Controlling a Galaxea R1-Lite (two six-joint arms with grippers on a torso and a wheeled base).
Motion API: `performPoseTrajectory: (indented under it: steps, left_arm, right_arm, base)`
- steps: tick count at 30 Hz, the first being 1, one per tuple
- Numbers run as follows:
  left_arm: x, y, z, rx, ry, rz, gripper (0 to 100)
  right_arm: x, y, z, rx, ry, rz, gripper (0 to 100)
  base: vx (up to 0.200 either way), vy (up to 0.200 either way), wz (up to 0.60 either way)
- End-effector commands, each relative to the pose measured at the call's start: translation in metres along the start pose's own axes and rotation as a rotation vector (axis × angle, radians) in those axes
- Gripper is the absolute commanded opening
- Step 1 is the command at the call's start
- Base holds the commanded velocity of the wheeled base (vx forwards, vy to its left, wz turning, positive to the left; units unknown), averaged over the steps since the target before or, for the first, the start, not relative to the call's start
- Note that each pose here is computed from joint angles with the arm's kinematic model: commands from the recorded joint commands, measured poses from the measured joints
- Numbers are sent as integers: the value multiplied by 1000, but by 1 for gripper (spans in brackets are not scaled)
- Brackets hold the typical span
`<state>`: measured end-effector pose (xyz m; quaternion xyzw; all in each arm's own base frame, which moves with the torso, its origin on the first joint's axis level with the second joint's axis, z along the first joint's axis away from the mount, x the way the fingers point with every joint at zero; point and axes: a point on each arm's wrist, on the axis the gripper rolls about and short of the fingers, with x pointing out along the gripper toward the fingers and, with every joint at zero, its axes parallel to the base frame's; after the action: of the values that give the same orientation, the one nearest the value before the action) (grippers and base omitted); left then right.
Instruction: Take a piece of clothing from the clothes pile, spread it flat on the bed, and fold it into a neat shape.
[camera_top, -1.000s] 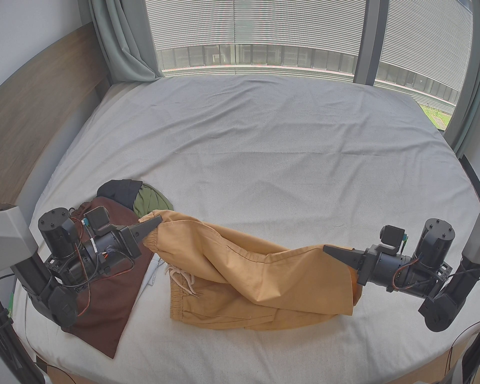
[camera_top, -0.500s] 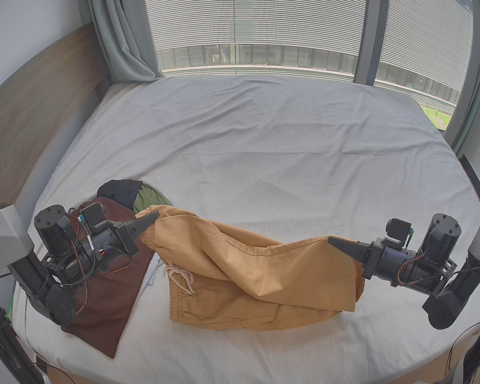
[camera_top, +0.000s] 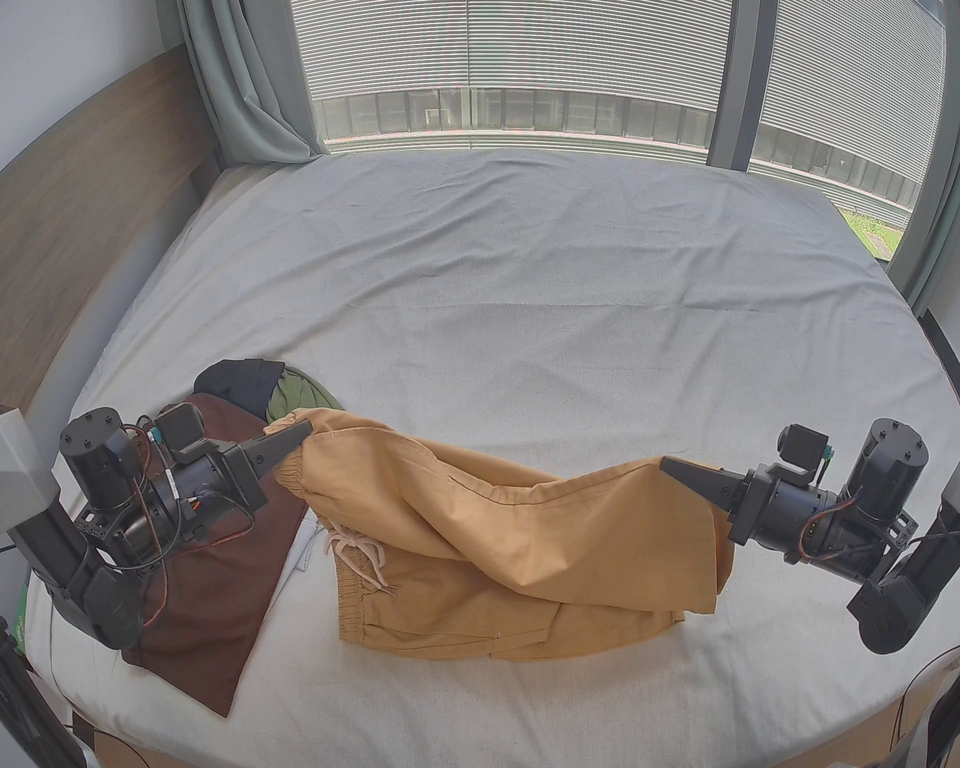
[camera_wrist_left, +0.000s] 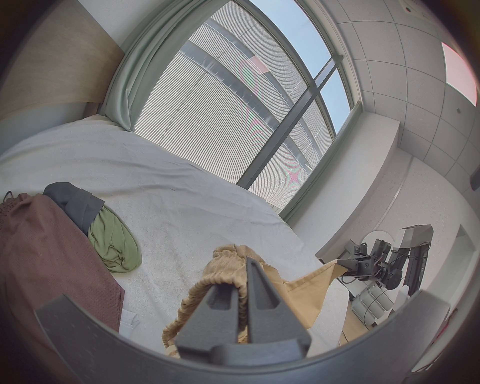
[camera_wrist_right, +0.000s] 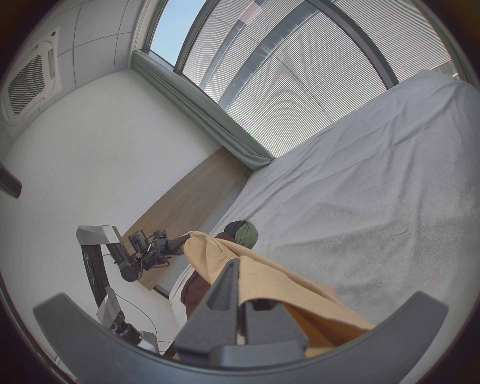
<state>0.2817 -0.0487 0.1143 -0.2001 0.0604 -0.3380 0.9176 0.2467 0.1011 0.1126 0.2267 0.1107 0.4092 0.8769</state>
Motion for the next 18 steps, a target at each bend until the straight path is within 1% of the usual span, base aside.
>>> performPoseTrajectory:
  steps: [1,10,18]
  left_arm:
    - [-2,-1,3,5,-11,1,0]
    - [-4,0,7,7,-22,4,0]
    - [-7,6,13,16,-47,26,0]
  right_arm:
    - [1,2,4,-4,-19,0,0]
    - [1,3,8,-8,-37,6,0]
    - [-1,2,17,-20,-71,-2,0]
  base:
    - [0,0,0]
    - [0,0,0]
    - [0,0,0]
